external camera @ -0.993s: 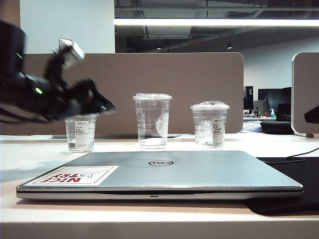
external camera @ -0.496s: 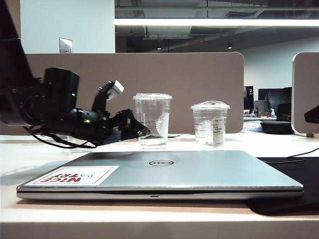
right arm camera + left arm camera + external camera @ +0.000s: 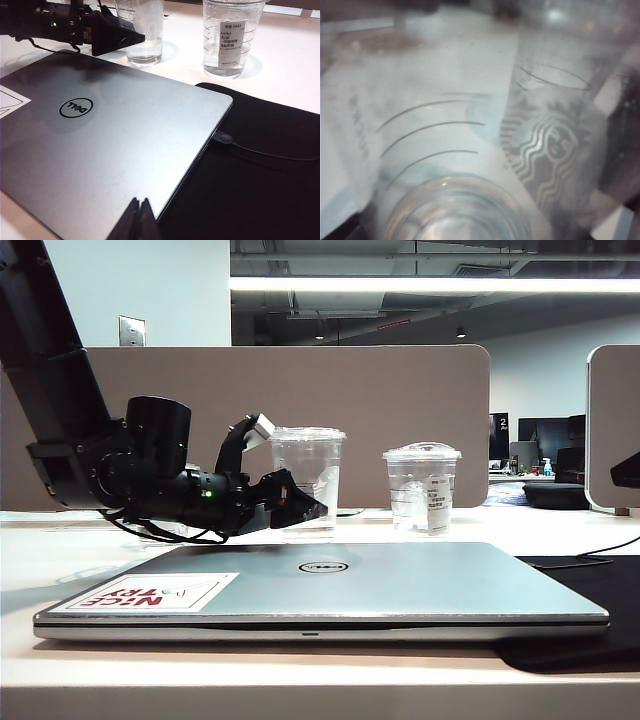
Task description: Pick up the coffee cup on the middle and place it on the left side of the laptop.
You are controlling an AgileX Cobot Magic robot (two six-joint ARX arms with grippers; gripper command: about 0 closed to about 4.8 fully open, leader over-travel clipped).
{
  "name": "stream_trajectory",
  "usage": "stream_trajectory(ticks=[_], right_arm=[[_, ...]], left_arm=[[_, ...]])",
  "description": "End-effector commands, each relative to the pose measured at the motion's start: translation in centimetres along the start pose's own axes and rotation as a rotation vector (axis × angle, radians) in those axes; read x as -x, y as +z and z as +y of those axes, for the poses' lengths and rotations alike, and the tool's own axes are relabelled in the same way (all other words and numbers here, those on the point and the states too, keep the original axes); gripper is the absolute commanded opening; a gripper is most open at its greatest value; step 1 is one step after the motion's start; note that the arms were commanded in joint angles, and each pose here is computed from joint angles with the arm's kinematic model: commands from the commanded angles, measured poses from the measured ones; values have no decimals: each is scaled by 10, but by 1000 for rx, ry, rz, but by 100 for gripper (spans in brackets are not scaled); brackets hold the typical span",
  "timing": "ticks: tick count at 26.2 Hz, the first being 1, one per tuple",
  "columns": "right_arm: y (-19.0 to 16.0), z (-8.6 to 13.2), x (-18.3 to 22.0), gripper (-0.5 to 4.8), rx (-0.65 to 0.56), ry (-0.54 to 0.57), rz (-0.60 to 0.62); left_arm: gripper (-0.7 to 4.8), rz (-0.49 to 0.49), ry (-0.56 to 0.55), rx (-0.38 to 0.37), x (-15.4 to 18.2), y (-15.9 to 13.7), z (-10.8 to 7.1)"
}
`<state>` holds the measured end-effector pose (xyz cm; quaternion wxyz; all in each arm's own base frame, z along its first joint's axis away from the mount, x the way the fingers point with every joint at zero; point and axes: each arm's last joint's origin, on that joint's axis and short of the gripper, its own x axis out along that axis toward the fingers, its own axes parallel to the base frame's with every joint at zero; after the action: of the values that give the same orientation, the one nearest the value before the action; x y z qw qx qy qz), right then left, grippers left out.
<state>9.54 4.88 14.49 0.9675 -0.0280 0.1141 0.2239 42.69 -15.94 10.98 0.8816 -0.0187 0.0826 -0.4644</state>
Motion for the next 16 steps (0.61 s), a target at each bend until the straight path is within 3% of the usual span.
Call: stream_trajectory(ticks=[1,16], right_arm=[[0,0,0,-5,-1,1,-13],[-1,0,-1,-5,0,1,-2]], left_arm=[[479,-30,-24,-61,-9,4,-3],[479,-147,-10,-153,-26,-7,-15]])
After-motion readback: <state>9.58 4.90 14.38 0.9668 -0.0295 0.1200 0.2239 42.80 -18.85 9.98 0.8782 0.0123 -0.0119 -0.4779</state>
